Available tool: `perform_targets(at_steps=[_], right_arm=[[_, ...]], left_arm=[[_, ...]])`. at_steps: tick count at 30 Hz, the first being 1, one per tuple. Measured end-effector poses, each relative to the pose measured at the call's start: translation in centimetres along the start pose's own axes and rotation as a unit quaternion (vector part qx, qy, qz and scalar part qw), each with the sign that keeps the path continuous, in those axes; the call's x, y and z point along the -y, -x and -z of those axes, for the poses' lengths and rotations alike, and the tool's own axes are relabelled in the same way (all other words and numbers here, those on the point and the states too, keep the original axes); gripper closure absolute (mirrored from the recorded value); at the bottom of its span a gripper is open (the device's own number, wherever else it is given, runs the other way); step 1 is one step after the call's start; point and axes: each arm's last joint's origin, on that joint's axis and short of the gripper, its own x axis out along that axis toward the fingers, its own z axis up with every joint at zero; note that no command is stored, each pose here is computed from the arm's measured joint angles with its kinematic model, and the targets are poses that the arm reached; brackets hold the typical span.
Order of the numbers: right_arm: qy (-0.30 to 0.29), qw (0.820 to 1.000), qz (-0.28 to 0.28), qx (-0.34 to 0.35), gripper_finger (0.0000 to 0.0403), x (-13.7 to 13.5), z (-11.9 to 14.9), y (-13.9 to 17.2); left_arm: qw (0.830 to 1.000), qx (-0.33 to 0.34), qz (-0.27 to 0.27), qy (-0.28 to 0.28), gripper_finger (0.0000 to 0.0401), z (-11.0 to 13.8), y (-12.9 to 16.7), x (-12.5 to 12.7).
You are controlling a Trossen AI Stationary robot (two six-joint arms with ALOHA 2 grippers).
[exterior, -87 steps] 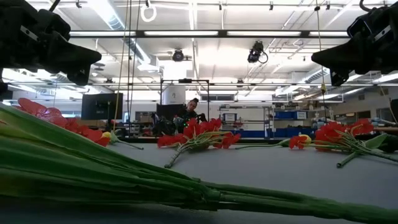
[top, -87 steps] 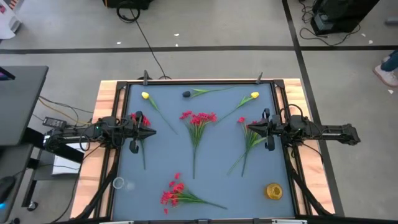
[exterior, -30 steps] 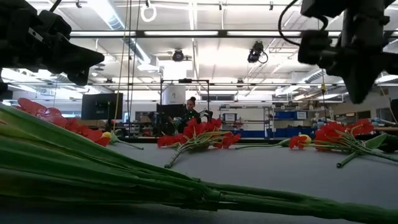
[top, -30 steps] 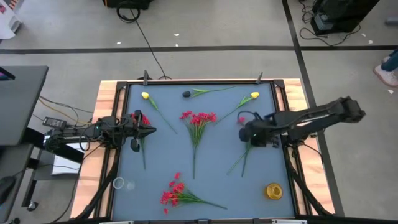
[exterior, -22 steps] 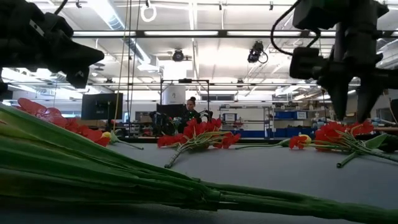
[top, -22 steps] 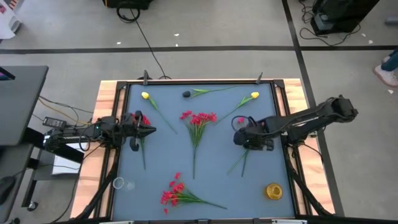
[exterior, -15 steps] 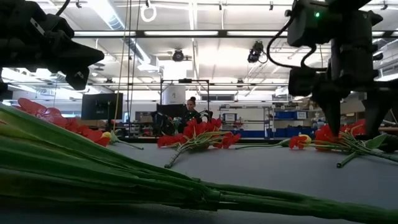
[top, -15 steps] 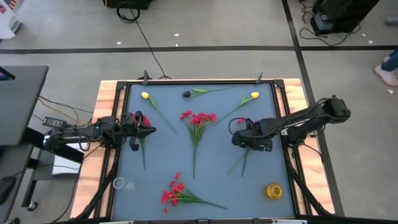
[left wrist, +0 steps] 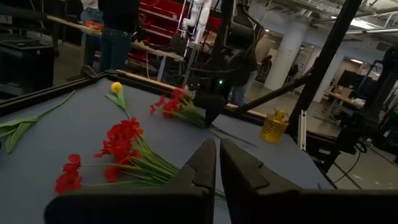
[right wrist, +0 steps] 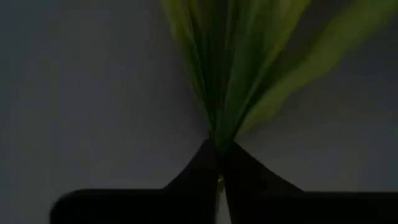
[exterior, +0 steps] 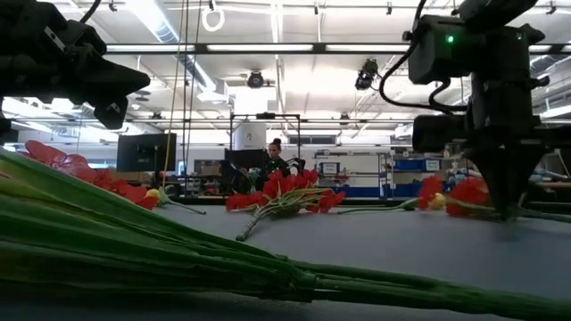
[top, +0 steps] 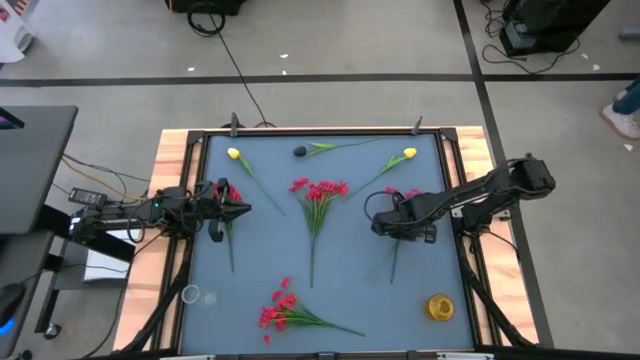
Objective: Sort flowers into vase by color
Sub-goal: Put the top right red flowers into the yellow vase
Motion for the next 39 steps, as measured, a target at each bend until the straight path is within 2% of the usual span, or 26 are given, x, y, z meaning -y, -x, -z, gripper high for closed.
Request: perform_targets(at_steps=[5, 9, 13, 16, 19, 21, 23, 25, 29, 35, 37, 39], right_arm=[[-0.002, 0.999, -0.039, 0.028, 0.0375, 0.2, 0.3, 2.7], [0.049, 0.992, -0.084, 0.084, 0.0379, 0.8, 0.2, 4.3], [0.107, 0.969, -0.156, 0.157, 0.0385, 1.8, 0.6, 6.1], [0.144, 0.942, -0.215, 0.212, 0.0389, 3.1, 1.0, 7.8], [0.227, 0.9, -0.266, 0.26, 0.0391, 4.6, 1.9, 9.4], [0.33, 0.859, -0.283, 0.271, 0.0391, 5.6, 2.7, 10.3], [0.441, 0.811, -0.288, 0.254, 0.0391, 6.6, 3.5, 10.9], [0.518, 0.777, -0.295, 0.202, 0.0391, 7.4, 4.2, 11.3], [0.55, 0.739, -0.351, 0.166, 0.0393, 9.0, 4.9, 12.6], [0.586, 0.634, -0.452, 0.224, 0.0393, 12.3, 5.1, 15.2], [0.605, 0.597, -0.48, 0.217, 0.0393, 13.4, 5.4, 15.9], [0.637, 0.566, -0.492, 0.179, 0.0393, 14.4, 5.8, 16.0]], left_arm=[[1.0, 0.001, -0.01, -0.005, 0.0371, -0.1, 0.0, 0.0], [0.999, 0.007, -0.049, -0.006, 0.0371, 0.0, 0.0, -0.3], [0.998, 0.002, -0.061, -0.001, 0.0371, 0.0, 0.1, -0.4], [0.998, -0.001, -0.064, 0.029, 0.0373, 0.1, 0.0, -0.4], [0.996, -0.01, -0.067, 0.051, 0.0382, 0.3, -0.1, -0.4], [0.996, -0.016, -0.068, 0.055, 0.0391, 0.4, -0.2, -0.4], [0.996, -0.014, -0.063, 0.055, 0.0396, 0.3, -0.4, -0.3], [0.997, -0.001, -0.056, 0.055, 0.0397, 0.0, -0.6, -0.2], [0.997, 0.016, -0.05, 0.063, 0.0397, -0.4, -1.1, -0.1], [0.998, 0.007, -0.044, 0.052, 0.0397, -0.3, -1.6, 0.1], [0.998, 0.005, -0.044, 0.037, 0.0398, -0.3, -1.6, 0.1], [0.998, 0.005, -0.048, 0.034, 0.0397, -0.2, -1.6, 0.0]])
